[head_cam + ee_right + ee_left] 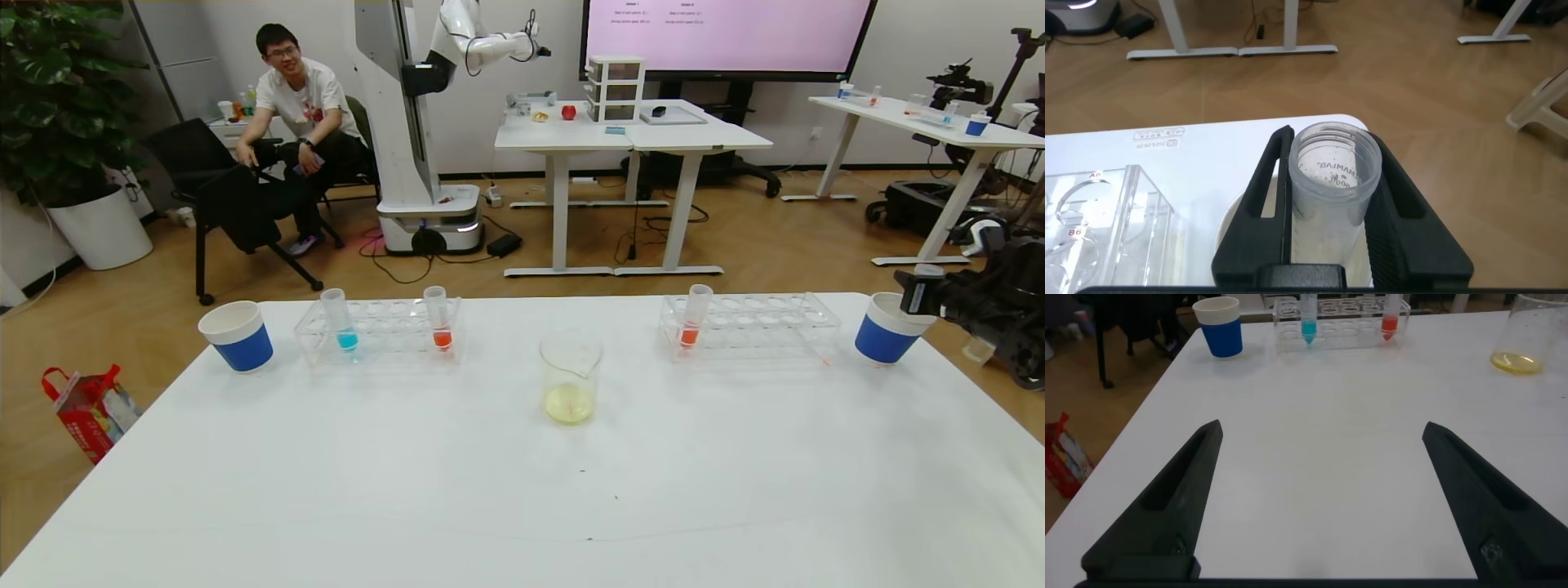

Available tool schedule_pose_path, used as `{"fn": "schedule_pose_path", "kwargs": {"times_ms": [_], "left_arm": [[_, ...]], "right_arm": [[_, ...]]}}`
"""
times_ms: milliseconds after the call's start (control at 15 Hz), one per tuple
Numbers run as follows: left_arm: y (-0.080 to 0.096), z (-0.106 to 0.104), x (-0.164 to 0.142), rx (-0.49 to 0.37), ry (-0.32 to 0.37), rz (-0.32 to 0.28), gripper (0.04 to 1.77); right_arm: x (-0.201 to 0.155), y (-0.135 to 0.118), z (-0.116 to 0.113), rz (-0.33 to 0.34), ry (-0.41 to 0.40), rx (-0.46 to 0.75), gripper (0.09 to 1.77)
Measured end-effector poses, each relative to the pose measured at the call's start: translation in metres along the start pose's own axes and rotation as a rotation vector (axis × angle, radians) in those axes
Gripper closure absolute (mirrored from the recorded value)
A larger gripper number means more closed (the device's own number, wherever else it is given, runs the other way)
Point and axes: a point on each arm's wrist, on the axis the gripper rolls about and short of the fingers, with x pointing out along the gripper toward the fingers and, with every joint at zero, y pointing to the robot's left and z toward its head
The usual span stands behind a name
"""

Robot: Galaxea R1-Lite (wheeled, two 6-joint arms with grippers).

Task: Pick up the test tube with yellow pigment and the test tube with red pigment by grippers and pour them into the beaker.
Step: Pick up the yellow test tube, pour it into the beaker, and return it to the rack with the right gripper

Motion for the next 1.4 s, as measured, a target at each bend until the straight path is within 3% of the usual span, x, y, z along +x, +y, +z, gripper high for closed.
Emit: {"fn": "schedule_pose_path", "kwargs": {"times_ms": [267,333,400,533,600,800,1000,1200,1400], "left_arm": [[0.0,0.0,0.0,0.0,0.0,0.0,0.1],[0.0,0.0,0.0,0.0,0.0,0.0,0.1],[0.0,0.0,0.0,0.0,0.0,0.0,0.1],[0.0,0.0,0.0,0.0,0.0,0.0,0.1],[0.0,0.0,0.0,0.0,0.0,0.0,0.1],[0.0,0.0,0.0,0.0,0.0,0.0,0.1],[0.0,0.0,0.0,0.0,0.0,0.0,0.1],[0.0,0.0,0.0,0.0,0.0,0.0,0.1],[0.0,0.0,0.0,0.0,0.0,0.0,0.1]], "right_arm": [[0.002,0.001,-0.005,0.008,-0.029,-0.005,1.35],[0.002,0.002,-0.007,0.01,-0.026,-0.003,1.28],[0.002,0.003,-0.008,0.013,-0.023,-0.001,1.06],[0.003,0.005,-0.008,0.019,-0.022,0.001,0.35],[0.003,0.006,-0.008,0.02,-0.022,0.001,0.16],[0.001,0.012,-0.002,0.035,-0.035,-0.001,0.12],[-0.003,0.036,0.017,0.087,-0.074,-0.01,0.12],[-0.018,0.089,0.049,0.204,-0.142,0.007,0.12],[-0.044,0.14,0.077,0.308,-0.157,0.037,0.12]]}}
